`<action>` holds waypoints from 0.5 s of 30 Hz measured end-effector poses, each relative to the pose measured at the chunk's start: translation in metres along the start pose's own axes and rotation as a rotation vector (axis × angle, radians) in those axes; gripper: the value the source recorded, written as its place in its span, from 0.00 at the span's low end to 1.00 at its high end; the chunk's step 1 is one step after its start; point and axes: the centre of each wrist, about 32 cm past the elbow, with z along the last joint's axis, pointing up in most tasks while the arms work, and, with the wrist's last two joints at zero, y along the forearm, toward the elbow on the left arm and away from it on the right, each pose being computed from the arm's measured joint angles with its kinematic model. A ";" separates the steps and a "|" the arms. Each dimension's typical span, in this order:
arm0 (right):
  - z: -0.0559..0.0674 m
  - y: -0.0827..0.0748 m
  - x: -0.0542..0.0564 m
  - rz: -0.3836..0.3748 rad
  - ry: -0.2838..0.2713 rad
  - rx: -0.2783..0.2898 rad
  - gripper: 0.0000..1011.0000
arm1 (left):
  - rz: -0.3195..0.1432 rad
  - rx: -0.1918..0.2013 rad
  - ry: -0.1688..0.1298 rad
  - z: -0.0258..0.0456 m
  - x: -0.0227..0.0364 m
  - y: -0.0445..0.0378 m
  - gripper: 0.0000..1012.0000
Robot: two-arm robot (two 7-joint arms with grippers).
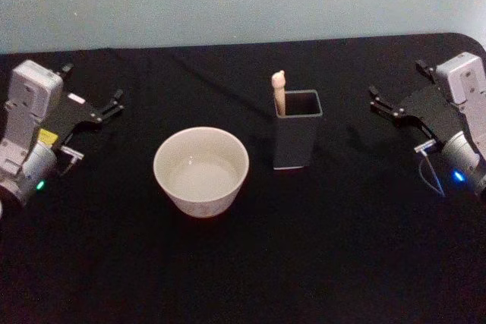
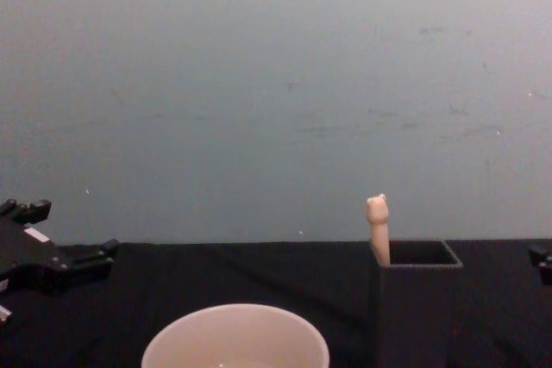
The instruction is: Pick up the stirring spoon with one hand, stir inside the cup, then place it back in its original position.
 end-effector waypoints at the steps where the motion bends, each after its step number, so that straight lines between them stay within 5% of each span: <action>1: 0.000 0.000 0.000 0.000 0.000 0.000 0.99 | 0.000 0.000 0.000 0.0000 0.0000 0.0000 0.99; 15: 0.000 0.000 0.000 0.000 0.000 0.000 0.99 | 0.000 0.000 0.000 0.0000 0.0000 0.0000 0.99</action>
